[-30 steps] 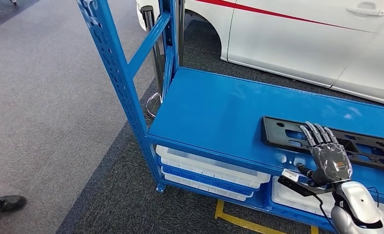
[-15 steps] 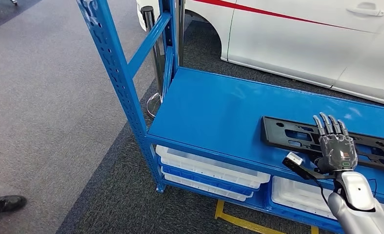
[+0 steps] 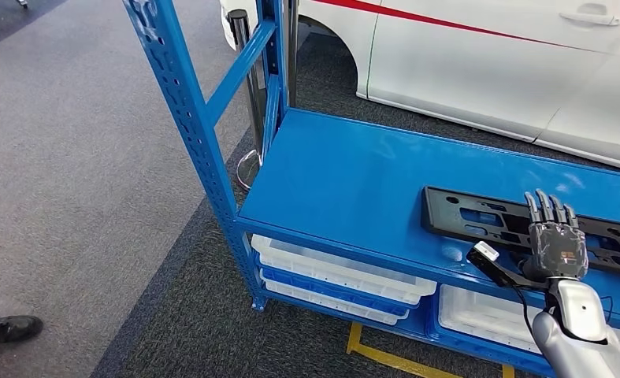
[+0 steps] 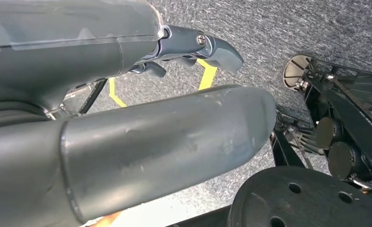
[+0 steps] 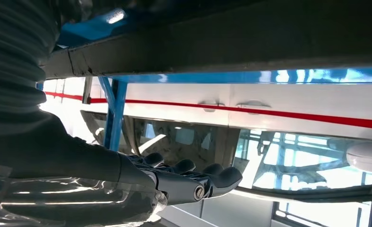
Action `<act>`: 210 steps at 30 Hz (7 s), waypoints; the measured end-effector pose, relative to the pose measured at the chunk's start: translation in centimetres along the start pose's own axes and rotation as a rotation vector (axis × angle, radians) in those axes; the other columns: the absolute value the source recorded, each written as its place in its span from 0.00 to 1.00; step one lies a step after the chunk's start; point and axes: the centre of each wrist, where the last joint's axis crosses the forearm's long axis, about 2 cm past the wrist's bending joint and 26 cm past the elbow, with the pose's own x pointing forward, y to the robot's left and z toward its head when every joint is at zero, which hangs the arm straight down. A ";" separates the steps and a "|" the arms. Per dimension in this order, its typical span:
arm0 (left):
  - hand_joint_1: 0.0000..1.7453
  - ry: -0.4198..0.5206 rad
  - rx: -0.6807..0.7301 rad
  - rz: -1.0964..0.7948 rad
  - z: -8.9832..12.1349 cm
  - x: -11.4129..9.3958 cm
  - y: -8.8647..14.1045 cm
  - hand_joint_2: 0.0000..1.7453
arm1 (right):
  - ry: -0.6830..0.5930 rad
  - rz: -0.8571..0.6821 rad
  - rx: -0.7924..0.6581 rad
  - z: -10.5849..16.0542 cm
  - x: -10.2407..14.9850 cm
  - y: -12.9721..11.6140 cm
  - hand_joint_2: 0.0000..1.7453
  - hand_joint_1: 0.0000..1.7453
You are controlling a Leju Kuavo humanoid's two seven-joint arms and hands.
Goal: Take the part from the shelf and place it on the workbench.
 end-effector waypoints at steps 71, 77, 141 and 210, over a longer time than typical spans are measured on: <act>0.00 0.094 -0.006 -0.007 0.9 -1.2 1.8 1.00 | -0.314 -0.111 -0.163 3.7 3.4 -1.9 1.00 1.00; 0.00 0.090 -0.002 -0.003 0.9 -1.1 1.7 1.00 | -0.353 -0.094 -0.183 4.0 4.0 -2.9 1.00 1.00; 0.00 0.104 -0.021 -0.092 1.4 -0.2 3.5 1.00 | -0.400 -0.102 -0.137 3.5 5.3 -4.3 1.00 1.00; 0.00 0.210 -0.037 -0.399 4.8 3.9 11.6 1.00 | -0.690 -0.311 -0.117 -1.4 23.2 -6.7 1.00 1.00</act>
